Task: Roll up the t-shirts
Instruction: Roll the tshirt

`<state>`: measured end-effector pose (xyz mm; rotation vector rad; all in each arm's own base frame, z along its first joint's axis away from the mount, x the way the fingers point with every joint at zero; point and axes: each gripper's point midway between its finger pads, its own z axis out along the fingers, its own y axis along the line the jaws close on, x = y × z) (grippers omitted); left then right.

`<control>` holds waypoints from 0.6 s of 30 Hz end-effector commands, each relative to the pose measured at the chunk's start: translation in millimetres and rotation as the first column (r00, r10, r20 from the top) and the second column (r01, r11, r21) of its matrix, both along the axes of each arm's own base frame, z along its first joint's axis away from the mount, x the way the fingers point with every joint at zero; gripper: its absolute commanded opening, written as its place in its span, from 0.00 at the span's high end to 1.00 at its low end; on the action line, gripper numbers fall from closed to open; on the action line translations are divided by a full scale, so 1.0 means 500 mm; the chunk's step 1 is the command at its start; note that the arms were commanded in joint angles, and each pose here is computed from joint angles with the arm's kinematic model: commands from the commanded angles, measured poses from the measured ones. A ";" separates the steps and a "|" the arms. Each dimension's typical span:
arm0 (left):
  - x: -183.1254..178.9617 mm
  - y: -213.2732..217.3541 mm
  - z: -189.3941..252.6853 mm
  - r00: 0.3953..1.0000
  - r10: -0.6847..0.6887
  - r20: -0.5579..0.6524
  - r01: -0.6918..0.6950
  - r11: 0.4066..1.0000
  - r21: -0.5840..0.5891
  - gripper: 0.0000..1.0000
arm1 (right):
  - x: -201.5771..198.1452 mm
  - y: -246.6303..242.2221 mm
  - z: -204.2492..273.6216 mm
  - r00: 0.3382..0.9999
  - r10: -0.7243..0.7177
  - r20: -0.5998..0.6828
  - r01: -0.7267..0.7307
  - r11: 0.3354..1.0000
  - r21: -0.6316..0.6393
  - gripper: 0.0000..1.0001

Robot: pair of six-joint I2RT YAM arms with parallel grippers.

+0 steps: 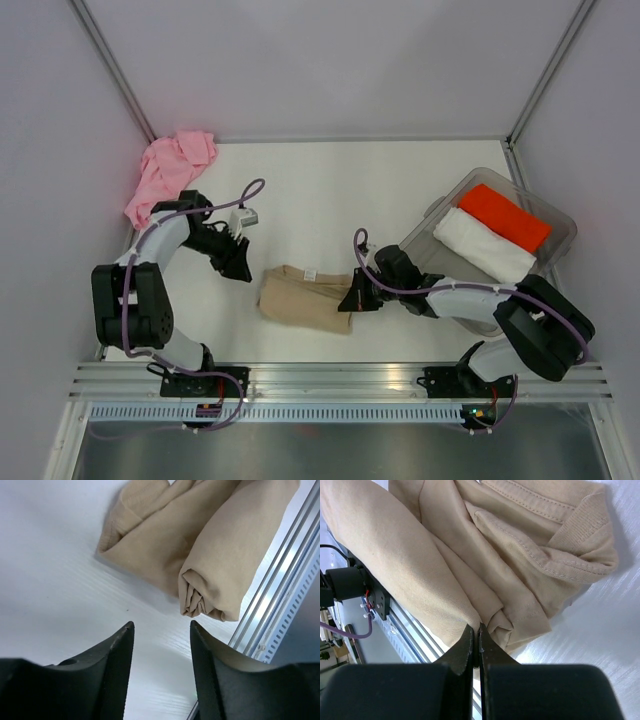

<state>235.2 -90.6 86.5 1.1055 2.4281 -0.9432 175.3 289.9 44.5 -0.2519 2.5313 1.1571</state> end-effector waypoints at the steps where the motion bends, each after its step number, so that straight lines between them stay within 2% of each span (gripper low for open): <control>1: 0.008 -0.033 0.081 0.995 -0.023 0.101 0.033 0.994 -0.100 0.45 | 0.019 -0.002 0.001 0.999 -0.038 -0.004 0.038 0.999 -0.026 1.00; 2: 0.003 -0.055 0.082 0.994 -0.046 0.097 0.055 0.994 -0.098 0.42 | 0.021 0.001 0.004 0.999 -0.035 -0.001 0.035 0.999 -0.022 1.00; 4: -0.015 -0.081 0.061 0.994 -0.084 0.071 0.089 0.993 -0.074 0.22 | 0.022 0.005 0.008 1.000 -0.029 -0.001 0.029 0.999 -0.017 1.00; 5: -0.021 -0.088 0.047 0.997 -0.069 0.038 0.072 0.996 -0.058 0.16 | 0.025 0.006 0.008 1.000 -0.028 -0.001 0.027 0.999 -0.020 1.00; 6: -0.010 -0.086 0.022 0.997 -0.062 0.054 0.063 0.998 -0.012 0.16 | 0.024 0.006 0.006 1.000 -0.027 -0.004 0.026 0.999 -0.024 1.00; 7: -0.010 -0.092 0.004 0.999 -0.044 0.017 0.044 0.999 0.003 0.16 | 0.025 0.007 0.006 1.000 -0.024 -0.004 0.023 0.999 -0.025 1.00; 9: 0.010 -0.090 -0.014 1.000 -0.009 0.018 0.008 1.000 0.027 0.18 | 0.024 0.008 0.003 1.000 -0.019 -0.007 0.019 0.999 -0.025 1.00; 12: 0.025 -0.081 -0.038 0.999 0.033 -0.005 -0.033 0.997 0.069 0.42 | 0.022 0.011 0.006 1.000 -0.011 -0.010 0.011 1.000 -0.016 1.00; 13: 0.025 -0.081 -0.040 0.999 0.035 -0.006 -0.034 0.997 0.069 0.62 | 0.023 0.012 0.009 1.000 -0.009 -0.006 0.009 1.000 -0.012 1.00; 15: 0.016 -0.084 -0.042 0.999 0.032 -0.019 -0.031 0.998 0.058 0.82 | 0.023 0.015 0.015 1.000 -0.003 -0.001 0.003 1.000 -0.003 1.00; 16: 0.012 -0.085 -0.042 0.999 0.027 -0.019 -0.026 0.998 0.054 0.98 | 0.025 0.018 0.018 1.000 -0.003 0.001 0.003 1.000 0.000 1.00; 18: -0.001 -0.083 -0.054 0.999 0.021 -0.039 -0.018 0.998 0.055 0.98 | 0.030 0.021 0.020 1.000 -0.004 0.004 0.004 1.000 -0.001 1.00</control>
